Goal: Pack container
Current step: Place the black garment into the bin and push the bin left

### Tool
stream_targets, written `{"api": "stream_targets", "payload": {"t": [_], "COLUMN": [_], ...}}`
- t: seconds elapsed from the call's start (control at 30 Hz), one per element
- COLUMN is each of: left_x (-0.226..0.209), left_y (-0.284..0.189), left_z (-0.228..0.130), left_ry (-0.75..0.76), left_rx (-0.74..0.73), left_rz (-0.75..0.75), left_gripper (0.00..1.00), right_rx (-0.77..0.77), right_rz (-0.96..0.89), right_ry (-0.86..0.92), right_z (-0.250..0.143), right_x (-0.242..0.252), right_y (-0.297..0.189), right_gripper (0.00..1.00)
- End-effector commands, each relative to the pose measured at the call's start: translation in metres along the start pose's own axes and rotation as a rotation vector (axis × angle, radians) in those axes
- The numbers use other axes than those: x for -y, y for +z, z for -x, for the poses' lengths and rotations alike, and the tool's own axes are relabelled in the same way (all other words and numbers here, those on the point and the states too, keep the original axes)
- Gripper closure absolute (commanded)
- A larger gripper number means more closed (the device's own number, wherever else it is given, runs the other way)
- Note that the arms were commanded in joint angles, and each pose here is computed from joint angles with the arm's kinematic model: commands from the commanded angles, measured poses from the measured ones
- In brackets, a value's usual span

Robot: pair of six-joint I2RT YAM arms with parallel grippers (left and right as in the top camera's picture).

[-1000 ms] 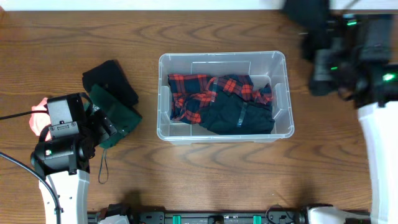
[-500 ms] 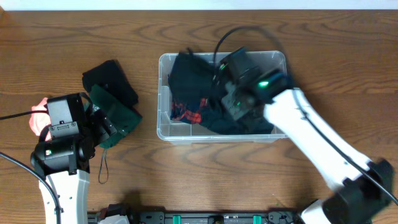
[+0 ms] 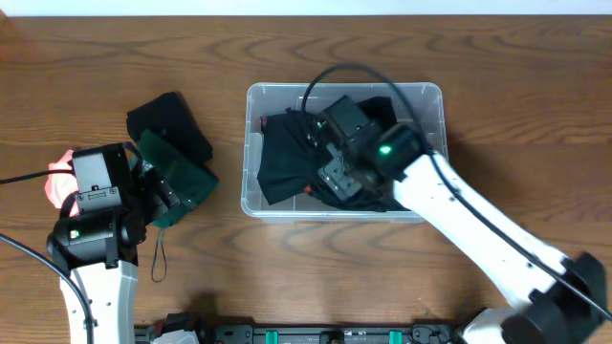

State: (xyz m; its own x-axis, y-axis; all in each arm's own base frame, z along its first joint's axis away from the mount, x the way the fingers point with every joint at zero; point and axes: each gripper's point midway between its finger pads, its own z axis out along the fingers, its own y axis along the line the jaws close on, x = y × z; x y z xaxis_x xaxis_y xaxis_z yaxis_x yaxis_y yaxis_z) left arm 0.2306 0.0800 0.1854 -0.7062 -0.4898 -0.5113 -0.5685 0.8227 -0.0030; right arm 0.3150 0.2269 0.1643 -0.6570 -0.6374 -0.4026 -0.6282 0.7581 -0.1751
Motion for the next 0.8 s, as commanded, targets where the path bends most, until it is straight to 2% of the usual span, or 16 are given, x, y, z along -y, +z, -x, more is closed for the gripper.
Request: {"api": "stream_targets", "payload": {"t": [0.0,0.07,0.1,0.13,0.23,0.33,0.43,0.57,0.7,0.77], "left_x": [-0.003,-0.003,-0.003,-0.003,-0.003,-0.003,-0.003,-0.003,-0.003,-0.003], "left_y": [-0.004,-0.004,-0.004,-0.004,-0.004,-0.004,-0.004,-0.004,-0.004,-0.004], "left_z": [0.006,0.006,0.006,0.006,0.006,0.006,0.006,0.006,0.006,0.006], "left_ry": [-0.024,-0.024,-0.024,-0.024,-0.024,-0.024,-0.024,-0.024,-0.025,-0.024], "left_rx": [0.018,0.018,0.018,0.018,0.018,0.018,0.018,0.018,0.018,0.018], "left_rz": [0.012,0.012,0.012,0.012,0.012,0.012,0.012,0.012,0.012,0.012], "left_gripper": [0.02,0.02,0.02,0.02,0.02,0.02,0.02,0.02,0.02,0.02], "right_rx": [0.157,0.164,0.143,0.121,-0.013,-0.199,-0.337,-0.395,-0.345,-0.306], "right_rz": [-0.052,-0.037,-0.016,0.005,0.081,0.124,0.136,0.121,0.057,0.031], "right_ry": [0.060,0.080,0.091,0.095,0.108,0.156,0.198,0.217,0.270,0.309], "right_z": [0.030,0.031,0.028,0.023,-0.005,-0.050,-0.090,-0.119,-0.116,-0.108], "right_x": [0.025,0.024,0.021,0.017,-0.001,-0.017,-0.027,-0.027,-0.001,0.016], "right_y": [-0.037,-0.036,-0.030,-0.025,-0.001,0.025,0.045,0.068,0.082,0.085], "right_gripper": [0.24,0.45,0.62,0.73,0.87,0.91,0.92,0.90,0.78,0.65]}}
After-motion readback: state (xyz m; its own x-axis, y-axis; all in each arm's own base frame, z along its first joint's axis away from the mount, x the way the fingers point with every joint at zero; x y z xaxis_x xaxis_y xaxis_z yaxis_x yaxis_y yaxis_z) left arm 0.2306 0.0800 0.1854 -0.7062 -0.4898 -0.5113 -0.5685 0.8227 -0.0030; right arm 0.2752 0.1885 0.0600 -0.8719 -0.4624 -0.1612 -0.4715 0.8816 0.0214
